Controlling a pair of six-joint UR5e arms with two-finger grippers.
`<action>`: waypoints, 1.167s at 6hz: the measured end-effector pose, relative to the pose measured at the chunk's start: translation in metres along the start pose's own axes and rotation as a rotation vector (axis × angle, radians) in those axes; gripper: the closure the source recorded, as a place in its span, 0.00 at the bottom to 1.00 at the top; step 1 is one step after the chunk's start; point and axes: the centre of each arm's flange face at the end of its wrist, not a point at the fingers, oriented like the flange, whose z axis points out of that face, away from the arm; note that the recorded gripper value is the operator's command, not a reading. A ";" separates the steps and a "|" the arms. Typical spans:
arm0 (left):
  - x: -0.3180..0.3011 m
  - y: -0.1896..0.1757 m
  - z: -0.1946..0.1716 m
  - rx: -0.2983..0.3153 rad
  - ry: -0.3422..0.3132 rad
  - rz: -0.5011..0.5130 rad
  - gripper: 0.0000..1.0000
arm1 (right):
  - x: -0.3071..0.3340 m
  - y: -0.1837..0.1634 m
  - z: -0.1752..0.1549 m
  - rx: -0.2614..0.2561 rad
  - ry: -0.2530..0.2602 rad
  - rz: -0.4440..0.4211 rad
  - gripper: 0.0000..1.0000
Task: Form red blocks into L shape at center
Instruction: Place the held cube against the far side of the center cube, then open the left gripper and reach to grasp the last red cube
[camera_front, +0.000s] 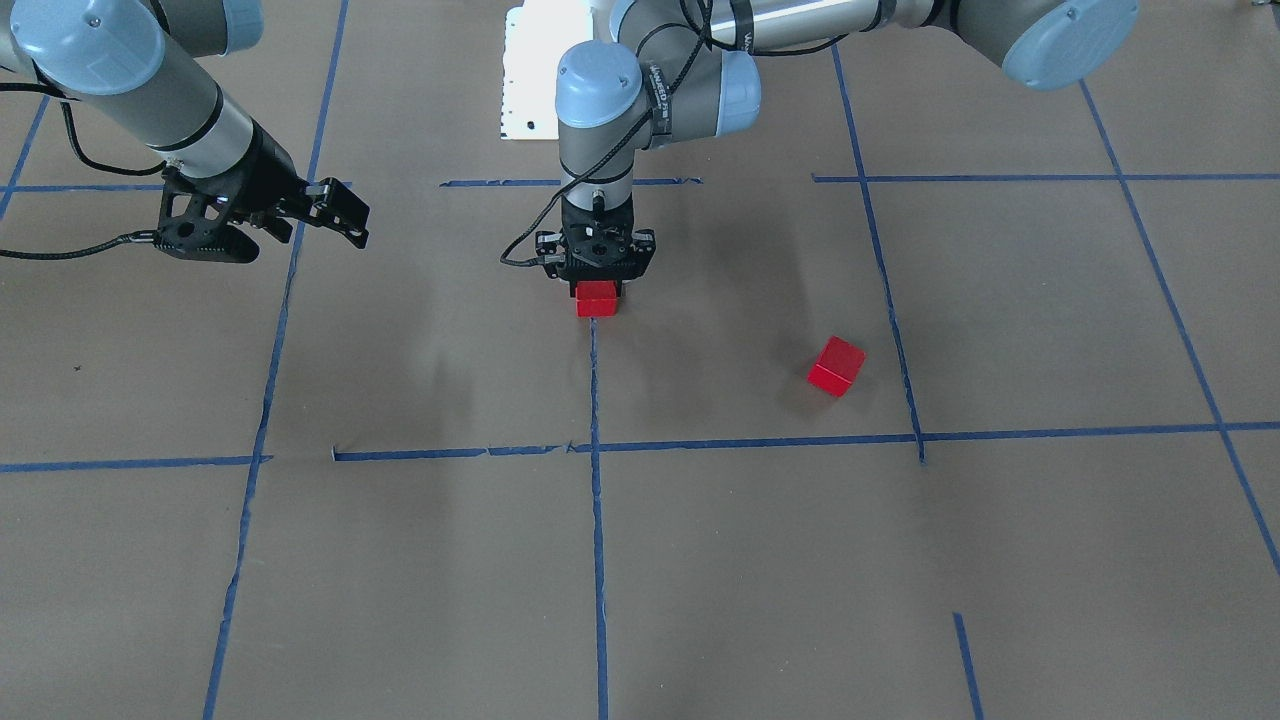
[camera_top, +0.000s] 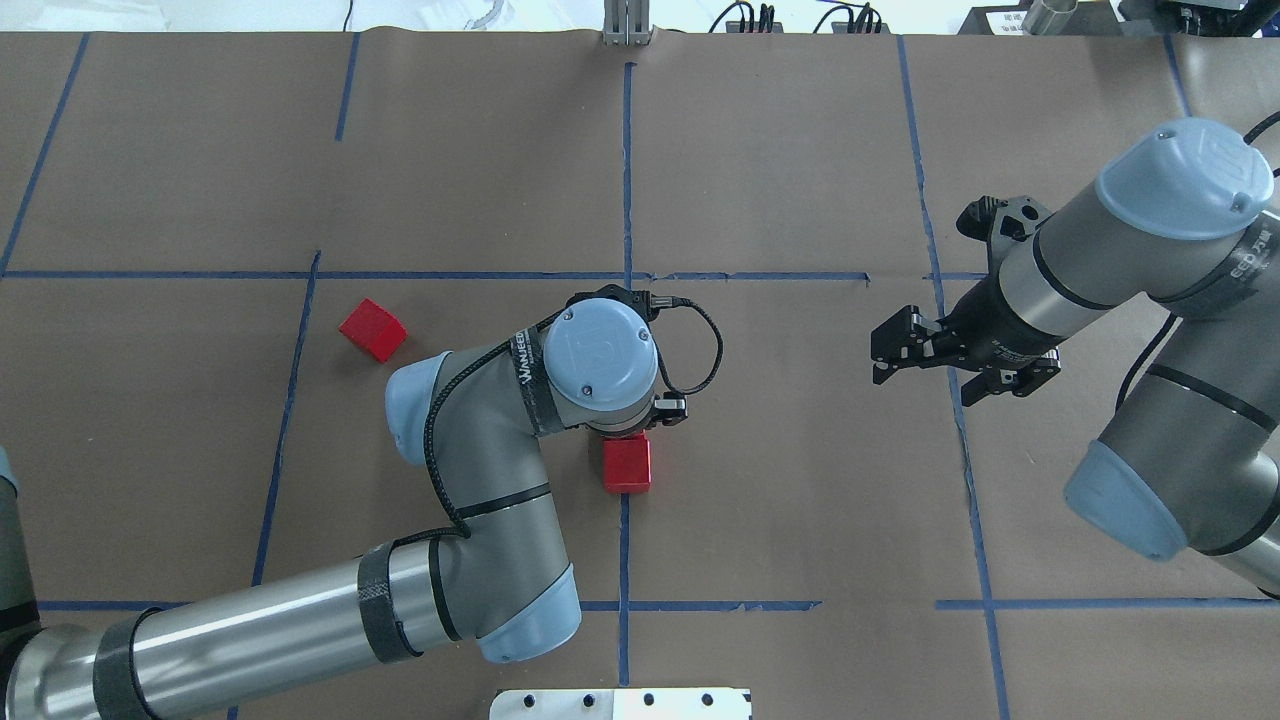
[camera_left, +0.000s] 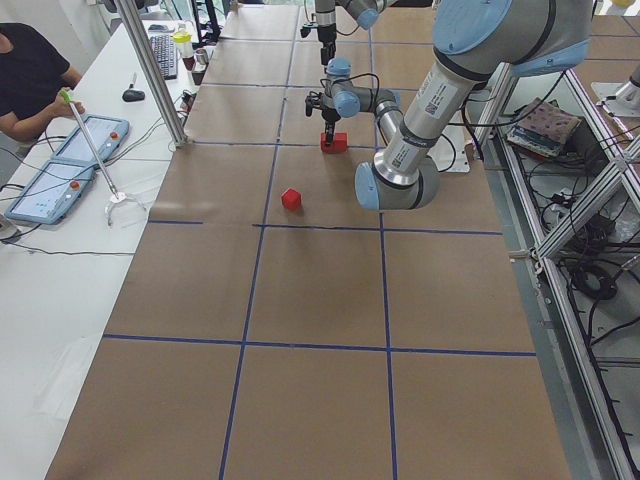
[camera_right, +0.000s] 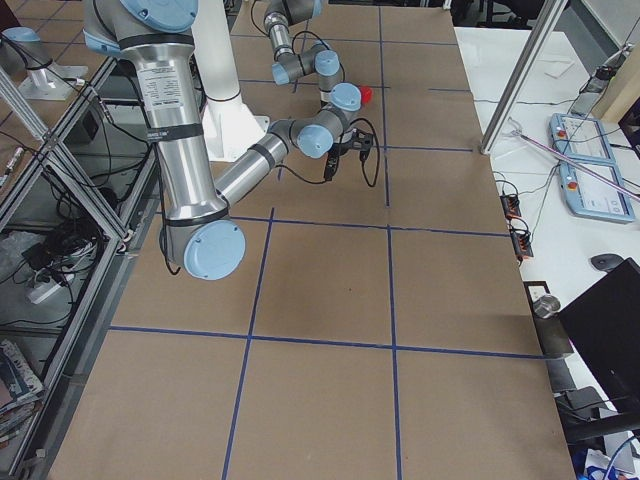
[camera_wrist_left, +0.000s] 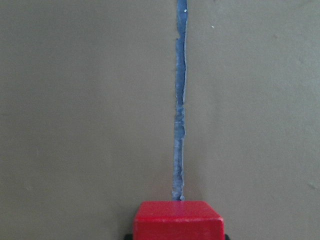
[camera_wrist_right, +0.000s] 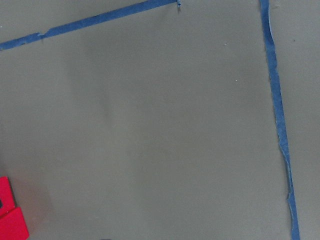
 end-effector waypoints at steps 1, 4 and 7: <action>0.000 0.000 0.000 0.000 0.000 0.001 0.00 | 0.000 0.000 0.000 0.000 0.000 0.000 0.00; 0.001 -0.004 -0.024 0.019 0.043 0.003 0.00 | 0.000 0.000 -0.001 0.000 -0.001 0.000 0.00; -0.084 -0.052 -0.082 0.122 0.076 0.158 0.00 | 0.007 0.005 -0.007 0.004 -0.004 0.001 0.00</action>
